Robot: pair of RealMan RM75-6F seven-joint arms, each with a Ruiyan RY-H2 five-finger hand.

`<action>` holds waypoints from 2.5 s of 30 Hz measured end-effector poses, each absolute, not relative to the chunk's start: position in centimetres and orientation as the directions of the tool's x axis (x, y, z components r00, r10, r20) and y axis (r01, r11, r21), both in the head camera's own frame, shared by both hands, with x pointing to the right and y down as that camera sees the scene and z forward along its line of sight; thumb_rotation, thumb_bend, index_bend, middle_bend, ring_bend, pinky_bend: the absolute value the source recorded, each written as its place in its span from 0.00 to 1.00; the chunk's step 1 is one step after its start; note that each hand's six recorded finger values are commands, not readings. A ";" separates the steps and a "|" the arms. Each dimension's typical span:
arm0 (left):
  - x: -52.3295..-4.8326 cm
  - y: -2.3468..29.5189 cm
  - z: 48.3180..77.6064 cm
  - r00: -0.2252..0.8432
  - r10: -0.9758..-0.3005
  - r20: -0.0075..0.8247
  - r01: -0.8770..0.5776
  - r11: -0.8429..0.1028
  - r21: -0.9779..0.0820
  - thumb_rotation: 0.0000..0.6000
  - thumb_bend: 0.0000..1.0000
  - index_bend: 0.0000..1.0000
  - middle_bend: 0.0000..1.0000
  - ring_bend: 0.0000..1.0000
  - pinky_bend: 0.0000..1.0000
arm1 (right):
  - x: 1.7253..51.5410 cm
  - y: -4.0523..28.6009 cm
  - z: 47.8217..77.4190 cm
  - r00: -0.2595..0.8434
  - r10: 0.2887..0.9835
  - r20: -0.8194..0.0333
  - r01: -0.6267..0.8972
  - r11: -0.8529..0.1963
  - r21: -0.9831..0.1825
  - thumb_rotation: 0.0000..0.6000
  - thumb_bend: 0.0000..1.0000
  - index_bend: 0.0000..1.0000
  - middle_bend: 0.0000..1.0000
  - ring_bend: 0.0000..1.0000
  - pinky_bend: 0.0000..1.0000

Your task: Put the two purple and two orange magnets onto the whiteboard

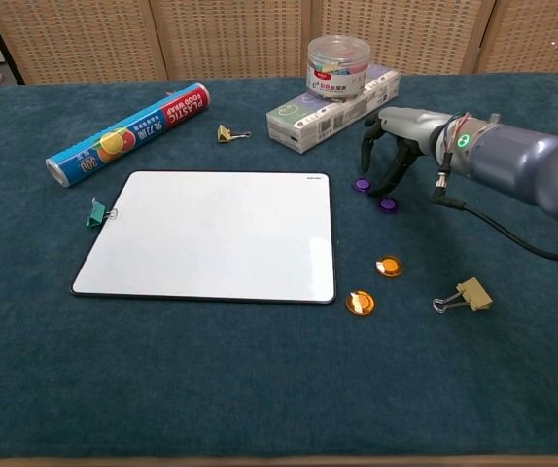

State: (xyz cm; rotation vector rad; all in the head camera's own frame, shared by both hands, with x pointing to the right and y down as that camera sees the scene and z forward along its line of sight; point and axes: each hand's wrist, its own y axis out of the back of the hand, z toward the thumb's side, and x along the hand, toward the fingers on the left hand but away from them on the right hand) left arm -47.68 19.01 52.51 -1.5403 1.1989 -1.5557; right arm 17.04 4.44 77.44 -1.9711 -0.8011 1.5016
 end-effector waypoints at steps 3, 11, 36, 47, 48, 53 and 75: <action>-47.7 19.0 52.5 -0.113 -0.908 0.404 -0.158 -0.385 -0.909 1.00 0.07 0.00 0.00 0.00 0.00 | 16.9 4.3 77.4 0.206 0.727 -0.655 0.140 -0.685 -0.715 1.00 0.26 0.46 0.00 0.00 0.00; -47.7 19.0 52.5 -0.115 -0.908 0.403 -0.160 -0.383 -0.910 1.00 0.07 0.00 0.00 0.00 0.00 | 16.8 4.5 77.7 0.204 0.714 -0.670 0.140 -0.699 -0.702 1.00 0.27 0.47 0.00 0.00 0.00; -47.7 19.0 52.4 -0.111 -0.909 0.403 -0.162 -0.383 -0.909 1.00 0.07 0.00 0.00 0.00 0.00 | 16.0 4.5 76.8 0.232 0.720 -0.655 0.185 -0.693 -0.696 1.00 0.39 0.52 0.00 0.00 0.00; -47.8 19.1 52.1 -0.105 -0.910 0.401 -0.177 -0.380 -0.908 1.00 0.07 0.00 0.00 0.00 0.00 | 11.5 4.7 73.8 0.335 0.736 -0.589 0.210 -0.668 -0.714 1.00 0.42 0.52 0.00 0.00 0.00; -47.8 19.1 52.0 -0.105 -0.910 0.402 -0.178 -0.380 -0.908 1.00 0.07 0.00 0.00 0.00 0.00 | 10.8 4.8 73.7 0.344 0.734 -0.586 0.209 -0.668 -0.714 1.00 0.42 0.52 0.00 0.00 0.00; -48.1 19.0 51.9 -0.110 -0.908 0.405 -0.189 -0.381 -0.905 1.00 0.07 0.00 0.00 0.00 0.00 | 7.4 5.7 73.4 0.388 0.717 -0.579 0.188 -0.676 -0.712 1.00 0.42 0.52 0.00 0.00 0.00; -48.5 18.8 51.6 -0.108 -0.904 0.413 -0.215 -0.385 -0.898 1.00 0.07 0.00 0.00 0.00 0.00 | 3.2 7.8 75.3 0.406 0.658 -0.634 0.084 -0.718 -0.691 1.00 0.27 0.32 0.00 0.00 0.00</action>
